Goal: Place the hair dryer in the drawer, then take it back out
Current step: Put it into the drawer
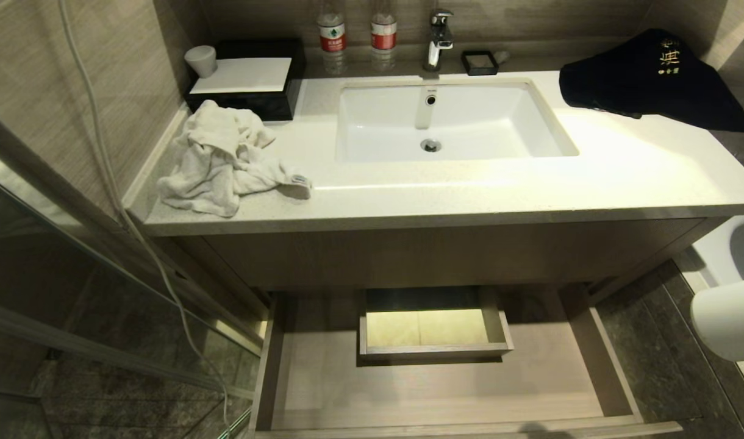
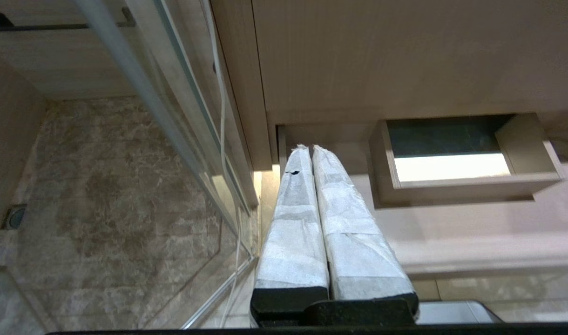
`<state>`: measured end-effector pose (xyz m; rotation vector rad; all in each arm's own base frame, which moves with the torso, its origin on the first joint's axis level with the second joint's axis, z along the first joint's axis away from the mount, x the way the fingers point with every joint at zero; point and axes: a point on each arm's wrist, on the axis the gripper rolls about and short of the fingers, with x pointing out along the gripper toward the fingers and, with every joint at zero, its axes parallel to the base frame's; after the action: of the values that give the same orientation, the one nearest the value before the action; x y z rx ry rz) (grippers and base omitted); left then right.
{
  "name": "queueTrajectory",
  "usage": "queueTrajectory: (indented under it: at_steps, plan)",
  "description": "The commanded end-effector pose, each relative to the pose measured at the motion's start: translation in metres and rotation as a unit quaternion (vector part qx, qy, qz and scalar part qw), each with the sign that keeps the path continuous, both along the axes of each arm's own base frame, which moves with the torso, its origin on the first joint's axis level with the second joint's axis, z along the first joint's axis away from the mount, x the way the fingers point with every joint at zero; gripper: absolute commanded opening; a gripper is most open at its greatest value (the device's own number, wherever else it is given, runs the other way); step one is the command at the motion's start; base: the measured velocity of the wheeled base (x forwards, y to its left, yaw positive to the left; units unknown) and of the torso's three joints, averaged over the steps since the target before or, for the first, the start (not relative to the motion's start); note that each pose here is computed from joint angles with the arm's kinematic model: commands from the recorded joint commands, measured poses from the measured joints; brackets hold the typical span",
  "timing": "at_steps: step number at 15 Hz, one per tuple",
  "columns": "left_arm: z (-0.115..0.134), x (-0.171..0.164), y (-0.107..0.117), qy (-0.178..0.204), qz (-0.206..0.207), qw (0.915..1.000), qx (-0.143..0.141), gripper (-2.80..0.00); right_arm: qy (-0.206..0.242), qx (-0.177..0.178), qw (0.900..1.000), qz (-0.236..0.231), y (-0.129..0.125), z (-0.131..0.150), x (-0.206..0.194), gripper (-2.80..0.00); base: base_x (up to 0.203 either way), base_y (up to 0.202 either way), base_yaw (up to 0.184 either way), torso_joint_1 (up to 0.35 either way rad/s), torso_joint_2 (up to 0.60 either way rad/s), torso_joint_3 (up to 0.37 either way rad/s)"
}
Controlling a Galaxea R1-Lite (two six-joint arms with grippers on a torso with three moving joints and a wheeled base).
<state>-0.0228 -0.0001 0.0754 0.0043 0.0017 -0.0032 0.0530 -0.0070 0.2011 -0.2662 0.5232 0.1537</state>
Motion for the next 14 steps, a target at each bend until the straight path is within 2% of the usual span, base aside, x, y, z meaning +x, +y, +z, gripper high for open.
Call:
queueTrajectory:
  at_steps: [1,6,14]
  plan:
    - [0.0000,0.0001,0.0000,0.001,0.000,1.0000,0.000,-2.80,0.002,-0.002,1.000,-0.002,0.0000,-0.0012,-0.0004,-2.80,0.000,0.000,0.000,-0.284,0.05,-0.244]
    - [-0.0004,0.0001,0.0000,0.001,0.000,1.0000,0.000,-2.80,0.003,-0.003,1.000,-0.003,0.0001,-0.0014,-0.0009,-2.80,0.000,0.000,0.000,-0.238,0.02,-0.217]
    - [-0.0005,0.0001,0.0000,0.001,0.000,1.0000,0.000,-2.80,0.004,-0.002,1.000,-0.003,0.0006,-0.0055,-0.0027,-2.80,0.000,0.000,0.000,-0.018,0.01,-0.008]
